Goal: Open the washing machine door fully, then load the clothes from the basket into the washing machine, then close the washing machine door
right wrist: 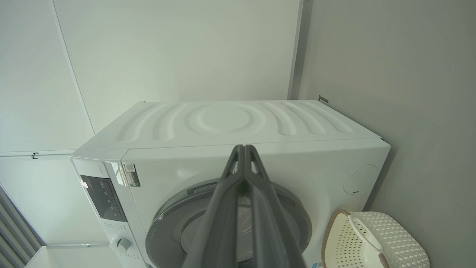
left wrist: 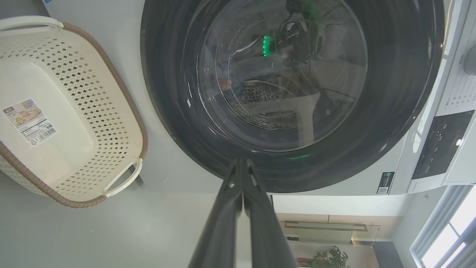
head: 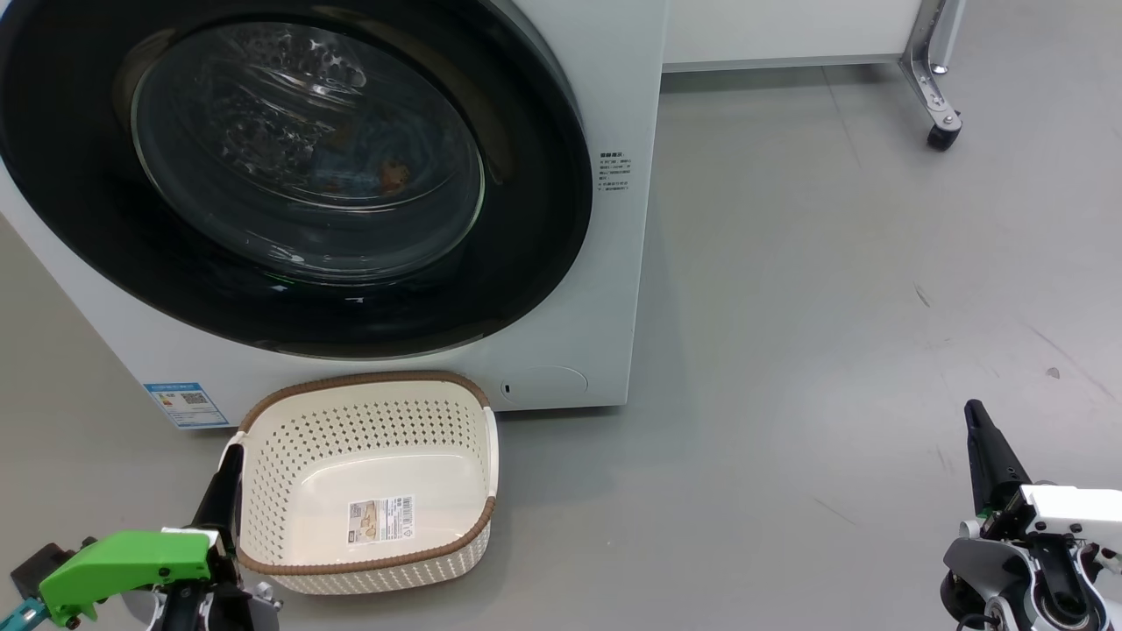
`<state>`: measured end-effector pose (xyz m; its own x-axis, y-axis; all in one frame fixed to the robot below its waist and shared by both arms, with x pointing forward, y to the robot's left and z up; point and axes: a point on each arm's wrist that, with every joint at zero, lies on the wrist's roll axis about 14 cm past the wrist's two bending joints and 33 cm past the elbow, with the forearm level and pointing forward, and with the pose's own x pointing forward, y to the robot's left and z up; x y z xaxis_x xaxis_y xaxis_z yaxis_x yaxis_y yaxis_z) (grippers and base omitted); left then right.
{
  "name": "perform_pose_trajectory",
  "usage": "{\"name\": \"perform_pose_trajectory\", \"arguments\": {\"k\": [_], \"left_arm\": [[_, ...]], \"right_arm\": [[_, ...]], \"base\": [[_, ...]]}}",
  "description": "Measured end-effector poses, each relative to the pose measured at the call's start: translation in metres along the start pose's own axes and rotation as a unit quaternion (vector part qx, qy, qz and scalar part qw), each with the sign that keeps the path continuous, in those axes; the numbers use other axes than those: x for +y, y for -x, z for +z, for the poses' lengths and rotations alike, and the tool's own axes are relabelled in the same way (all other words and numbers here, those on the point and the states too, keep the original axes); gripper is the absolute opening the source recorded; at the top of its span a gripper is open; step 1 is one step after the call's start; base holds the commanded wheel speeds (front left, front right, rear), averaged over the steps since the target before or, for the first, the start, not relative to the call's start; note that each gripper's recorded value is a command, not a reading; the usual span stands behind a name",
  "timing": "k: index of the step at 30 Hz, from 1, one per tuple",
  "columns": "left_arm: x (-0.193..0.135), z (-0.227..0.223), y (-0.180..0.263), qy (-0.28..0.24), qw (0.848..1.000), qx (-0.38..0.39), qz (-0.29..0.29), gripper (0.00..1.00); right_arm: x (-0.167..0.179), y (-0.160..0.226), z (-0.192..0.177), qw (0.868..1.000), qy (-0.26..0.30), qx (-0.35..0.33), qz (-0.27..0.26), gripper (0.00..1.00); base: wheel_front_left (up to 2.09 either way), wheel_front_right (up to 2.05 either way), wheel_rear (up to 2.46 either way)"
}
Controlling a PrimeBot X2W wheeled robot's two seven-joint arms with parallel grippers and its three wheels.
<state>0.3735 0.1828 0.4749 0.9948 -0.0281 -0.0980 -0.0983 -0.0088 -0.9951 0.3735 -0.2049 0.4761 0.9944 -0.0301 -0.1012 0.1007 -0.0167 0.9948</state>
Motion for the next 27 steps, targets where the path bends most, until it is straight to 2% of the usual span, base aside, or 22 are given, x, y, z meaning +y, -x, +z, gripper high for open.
{"name": "perform_pose_trajectory", "arguments": {"k": [27], "left_arm": [[0.0,0.0003,-0.0001,0.0,1.0,0.0,0.0,0.0]], "right_arm": [[-0.0011,0.0002,0.0004,1.0,-0.001,-0.001,-0.002,0.0]], "base": [[0.0,0.0,0.0]]}}
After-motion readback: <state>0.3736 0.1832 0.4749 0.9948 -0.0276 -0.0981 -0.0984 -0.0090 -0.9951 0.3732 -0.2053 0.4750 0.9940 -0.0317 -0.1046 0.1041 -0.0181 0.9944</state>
